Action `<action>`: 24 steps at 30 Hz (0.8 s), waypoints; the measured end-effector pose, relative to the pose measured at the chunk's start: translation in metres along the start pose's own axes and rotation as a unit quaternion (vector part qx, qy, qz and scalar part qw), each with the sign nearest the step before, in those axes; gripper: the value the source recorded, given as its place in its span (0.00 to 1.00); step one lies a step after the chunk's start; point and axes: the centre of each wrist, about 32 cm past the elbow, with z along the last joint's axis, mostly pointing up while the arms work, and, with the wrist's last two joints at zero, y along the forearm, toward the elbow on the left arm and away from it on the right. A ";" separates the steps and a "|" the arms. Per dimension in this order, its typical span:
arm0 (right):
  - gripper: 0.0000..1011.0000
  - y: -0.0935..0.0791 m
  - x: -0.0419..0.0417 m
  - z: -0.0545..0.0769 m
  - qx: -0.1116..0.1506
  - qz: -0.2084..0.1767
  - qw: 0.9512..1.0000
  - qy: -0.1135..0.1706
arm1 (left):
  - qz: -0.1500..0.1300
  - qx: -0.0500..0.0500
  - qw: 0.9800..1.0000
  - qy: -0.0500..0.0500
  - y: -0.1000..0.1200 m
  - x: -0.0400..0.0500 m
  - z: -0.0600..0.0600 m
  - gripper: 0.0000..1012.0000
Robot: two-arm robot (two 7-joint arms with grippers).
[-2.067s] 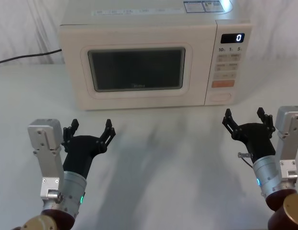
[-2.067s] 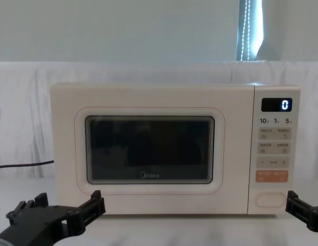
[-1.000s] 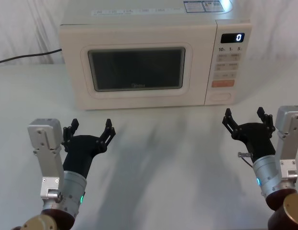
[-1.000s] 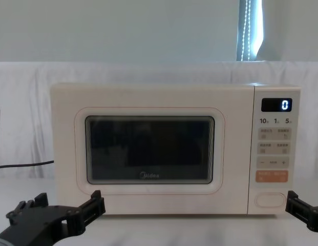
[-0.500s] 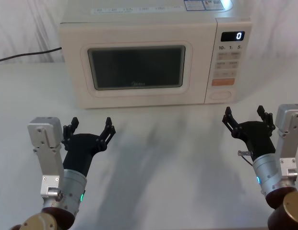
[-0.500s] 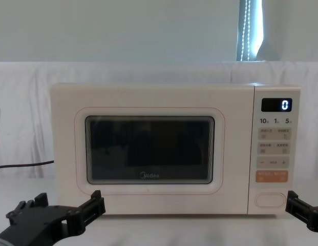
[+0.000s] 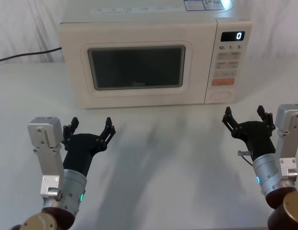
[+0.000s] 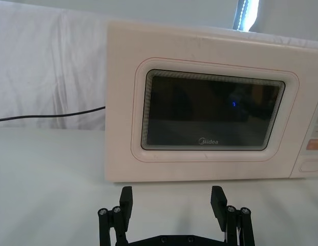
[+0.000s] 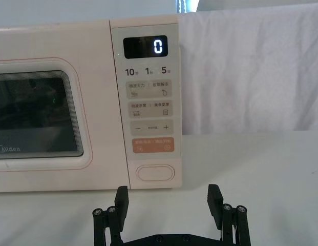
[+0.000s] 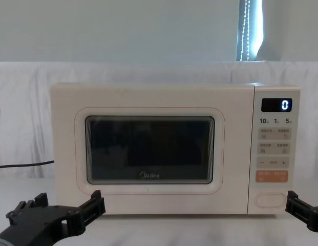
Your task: Press the button to open the microwave door with one hand; close the microwave door with the other hand.
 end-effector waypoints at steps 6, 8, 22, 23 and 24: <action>0.99 0.000 0.0000 0.000 0.000 0.000 1.000 0.000 | 0.000 0.000 1.000 0.000 0.000 0.0000 0.000 0.99; 0.99 0.000 0.0000 0.000 0.000 0.000 1.000 0.000 | 0.000 0.000 1.000 0.000 0.000 0.0000 0.000 0.99; 0.99 0.000 0.0000 0.000 0.000 0.000 1.000 0.000 | 0.000 0.000 1.000 0.000 0.000 0.0000 0.000 0.99; 0.99 0.000 0.0000 0.000 0.000 0.000 1.000 0.000 | 0.000 0.000 1.000 0.000 0.000 0.0000 0.000 0.99; 0.99 0.000 0.0000 0.000 0.000 0.000 1.000 0.000 | 0.000 0.000 1.000 0.000 0.000 0.0000 0.000 0.99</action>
